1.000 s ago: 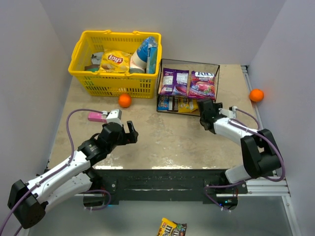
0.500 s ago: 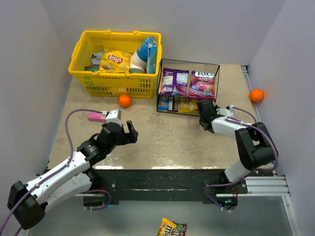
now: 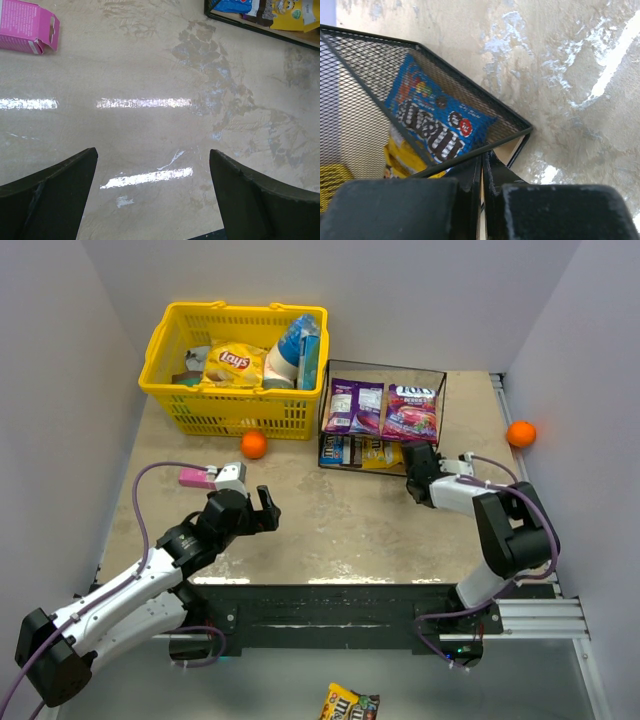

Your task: Place and organize the candy bags onto the shelf

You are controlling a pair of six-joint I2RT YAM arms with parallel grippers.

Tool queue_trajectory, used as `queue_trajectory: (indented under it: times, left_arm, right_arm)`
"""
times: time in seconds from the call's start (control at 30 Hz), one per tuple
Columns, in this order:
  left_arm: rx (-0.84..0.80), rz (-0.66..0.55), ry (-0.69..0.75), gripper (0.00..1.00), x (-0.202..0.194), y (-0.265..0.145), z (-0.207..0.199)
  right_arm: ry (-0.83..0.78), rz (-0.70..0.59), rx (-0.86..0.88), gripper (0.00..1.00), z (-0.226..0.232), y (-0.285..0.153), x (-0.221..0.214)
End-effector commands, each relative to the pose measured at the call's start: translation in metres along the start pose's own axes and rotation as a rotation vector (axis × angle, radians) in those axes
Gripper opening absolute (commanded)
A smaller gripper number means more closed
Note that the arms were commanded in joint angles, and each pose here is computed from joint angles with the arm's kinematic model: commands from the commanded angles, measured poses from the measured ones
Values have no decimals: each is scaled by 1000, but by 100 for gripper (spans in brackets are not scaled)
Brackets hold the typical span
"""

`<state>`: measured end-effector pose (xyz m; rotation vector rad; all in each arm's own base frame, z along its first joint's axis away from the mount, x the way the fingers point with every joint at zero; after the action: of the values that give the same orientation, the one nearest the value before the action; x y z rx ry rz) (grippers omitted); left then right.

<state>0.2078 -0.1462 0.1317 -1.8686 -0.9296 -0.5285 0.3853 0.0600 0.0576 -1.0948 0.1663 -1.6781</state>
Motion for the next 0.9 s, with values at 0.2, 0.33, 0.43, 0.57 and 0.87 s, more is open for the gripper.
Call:
queue_trajectory:
  times: [0.2,0.33,0.43,0.57,0.87]
  left_arm:
    - [-54,-44,-2,100,23,-7,-21]
    - [-84,-56,10,100,28,-10,-28]
    - [-105,-62,15,100,31,-10,-33]
    - [-116,-76,13,100,36,-13,-36]
    - [-131,-124,6,100,48,-21,-38]
  right_arm:
    - [-84,21,153,50,20,-48,32]
    - [-246,21,253,60,11,-83,49]
    - [-370,46,263,65,-6,-98,53]
    - [-434,36,364,72,-9,-131,71]
    - [-502,6,450,75,-6,-162,92]
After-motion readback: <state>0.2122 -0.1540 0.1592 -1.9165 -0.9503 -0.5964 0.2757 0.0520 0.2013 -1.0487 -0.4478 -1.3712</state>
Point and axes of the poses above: each gripper's point midway between its finger pads, its own y axis out along the fingers, its own z axis along the line the jaws close on, x = y × z, the point moved 2 cm from there along -y, back along the fingers, and after that the axes turned 8 degrees about -y, right-handed, at the moved point
